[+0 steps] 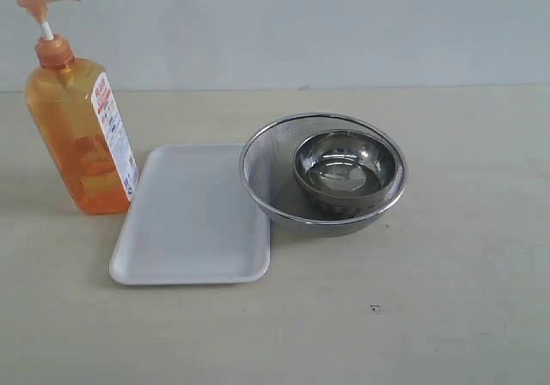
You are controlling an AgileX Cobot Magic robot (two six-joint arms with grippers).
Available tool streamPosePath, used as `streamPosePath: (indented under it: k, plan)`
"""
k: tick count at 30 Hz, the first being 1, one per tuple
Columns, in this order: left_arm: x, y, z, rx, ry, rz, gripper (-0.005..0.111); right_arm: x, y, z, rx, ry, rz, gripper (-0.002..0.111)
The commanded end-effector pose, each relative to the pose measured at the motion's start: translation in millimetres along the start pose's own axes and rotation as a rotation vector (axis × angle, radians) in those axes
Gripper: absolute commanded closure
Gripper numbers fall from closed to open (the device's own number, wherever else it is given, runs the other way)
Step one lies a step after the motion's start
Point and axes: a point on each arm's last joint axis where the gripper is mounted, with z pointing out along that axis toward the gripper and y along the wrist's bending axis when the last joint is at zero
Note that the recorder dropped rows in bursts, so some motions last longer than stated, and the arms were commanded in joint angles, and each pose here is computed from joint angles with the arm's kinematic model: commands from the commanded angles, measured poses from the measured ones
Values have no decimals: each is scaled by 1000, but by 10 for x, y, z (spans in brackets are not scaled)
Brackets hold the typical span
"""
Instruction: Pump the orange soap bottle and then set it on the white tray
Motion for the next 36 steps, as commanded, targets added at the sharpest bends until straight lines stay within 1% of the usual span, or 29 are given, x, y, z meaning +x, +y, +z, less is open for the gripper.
streamPosePath:
  k: [1,5,8,11,13,16,18,19,26,32,36]
  plan:
    - [-6,-6,54,6,12,-22,102,-7,-4,-4,7,-9,-1,108]
    - [142,-2,285,-1,146,-24,102,-7,-4,-4,7,-9,-1,108]
    - [270,2,445,-15,244,-97,102,-7,-4,-4,7,-9,-1,108]
    - [395,-15,573,-25,329,-195,102,-7,-4,-4,7,-9,-1,108]
    - [443,-78,633,12,355,-179,102,-7,-4,-4,7,-9,-1,108]
    - [486,-203,708,91,360,-116,102,-7,-4,-4,7,-9,-1,108]
    - [503,-301,764,152,339,-59,102,-7,-4,-4,7,-9,-1,108]
    - [505,-316,776,161,333,-49,102,-7,-4,-4,7,-9,-1,108]
    - [551,-355,941,169,276,-53,102,-7,-4,-4,7,-9,-1,108]
    - [664,-376,1076,167,284,-49,102,-7,-4,-4,7,-9,-1,108]
    - [700,-403,1117,197,276,5,102,-7,-4,-4,7,-9,-1,108]
